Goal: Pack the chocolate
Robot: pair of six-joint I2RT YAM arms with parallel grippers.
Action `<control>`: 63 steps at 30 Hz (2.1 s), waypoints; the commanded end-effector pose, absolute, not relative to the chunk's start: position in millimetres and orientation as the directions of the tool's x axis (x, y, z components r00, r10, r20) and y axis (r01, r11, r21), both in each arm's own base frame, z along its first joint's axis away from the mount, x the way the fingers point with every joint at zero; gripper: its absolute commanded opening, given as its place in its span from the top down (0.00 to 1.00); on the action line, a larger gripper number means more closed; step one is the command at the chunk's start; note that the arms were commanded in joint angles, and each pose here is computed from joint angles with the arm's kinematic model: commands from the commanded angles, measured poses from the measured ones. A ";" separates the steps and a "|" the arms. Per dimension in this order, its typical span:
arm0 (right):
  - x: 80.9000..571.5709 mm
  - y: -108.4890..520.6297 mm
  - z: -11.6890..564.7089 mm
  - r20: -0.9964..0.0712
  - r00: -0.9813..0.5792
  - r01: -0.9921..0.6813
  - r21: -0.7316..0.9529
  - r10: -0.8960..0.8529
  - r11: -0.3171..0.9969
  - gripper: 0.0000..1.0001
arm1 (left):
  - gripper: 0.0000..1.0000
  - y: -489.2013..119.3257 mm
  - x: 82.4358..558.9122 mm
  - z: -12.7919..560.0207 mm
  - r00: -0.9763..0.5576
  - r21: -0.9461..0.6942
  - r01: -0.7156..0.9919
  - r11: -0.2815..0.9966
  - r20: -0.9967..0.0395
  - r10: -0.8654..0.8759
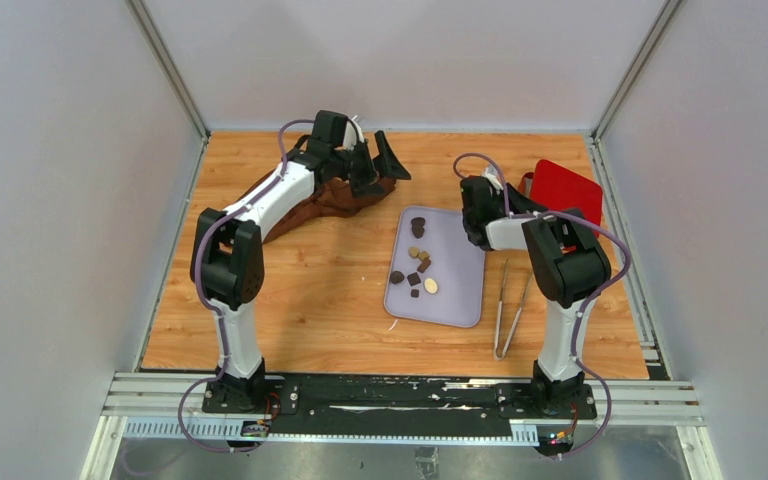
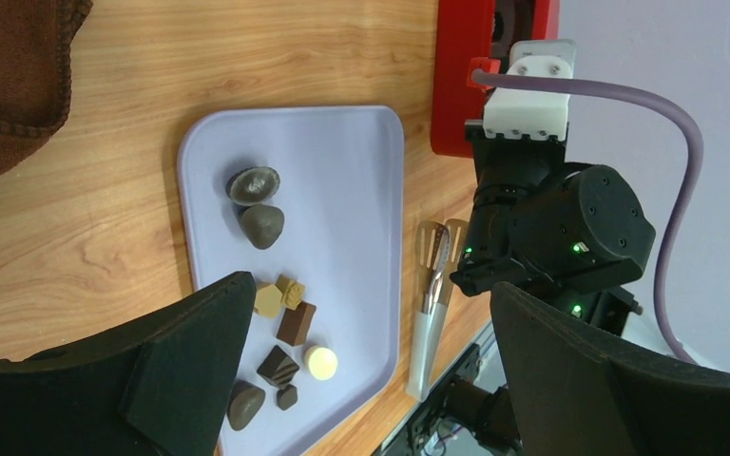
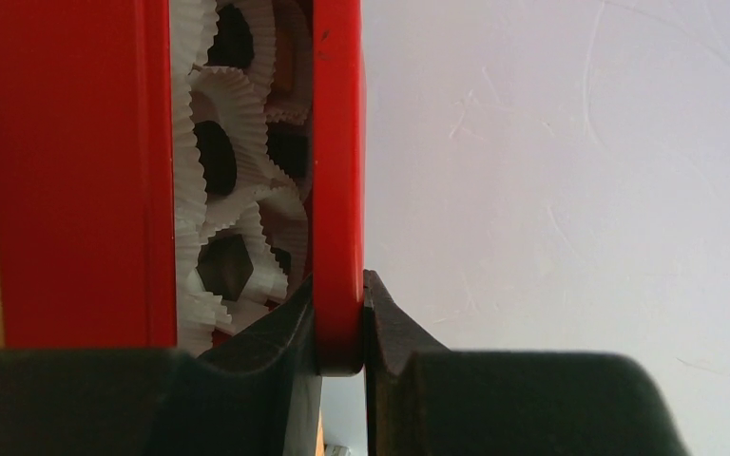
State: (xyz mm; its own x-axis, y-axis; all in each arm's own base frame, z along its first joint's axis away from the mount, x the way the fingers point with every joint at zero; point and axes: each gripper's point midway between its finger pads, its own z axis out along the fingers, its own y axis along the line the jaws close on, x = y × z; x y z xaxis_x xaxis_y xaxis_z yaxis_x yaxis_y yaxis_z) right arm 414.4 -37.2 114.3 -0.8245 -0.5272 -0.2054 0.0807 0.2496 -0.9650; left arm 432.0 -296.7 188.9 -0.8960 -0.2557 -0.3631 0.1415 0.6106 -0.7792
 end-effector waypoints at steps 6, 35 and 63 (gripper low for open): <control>416.3 -29.9 112.0 -0.228 -0.832 0.085 -0.953 -0.505 0.291 1.00 | 0.00 -291.7 427.5 212.2 -0.877 -0.782 0.191 0.593 -0.408 -0.256; 420.4 33.3 97.0 -0.216 -0.782 -0.102 -0.882 -0.585 0.461 0.69 | 0.00 -284.3 421.3 207.2 -0.877 -0.778 0.185 0.600 -0.407 -0.256; 412.5 79.0 181.6 -0.568 -0.696 -0.024 -0.593 -0.439 0.805 0.51 | 0.00 -272.5 447.3 228.9 -0.823 -0.769 0.182 0.613 -0.460 -0.332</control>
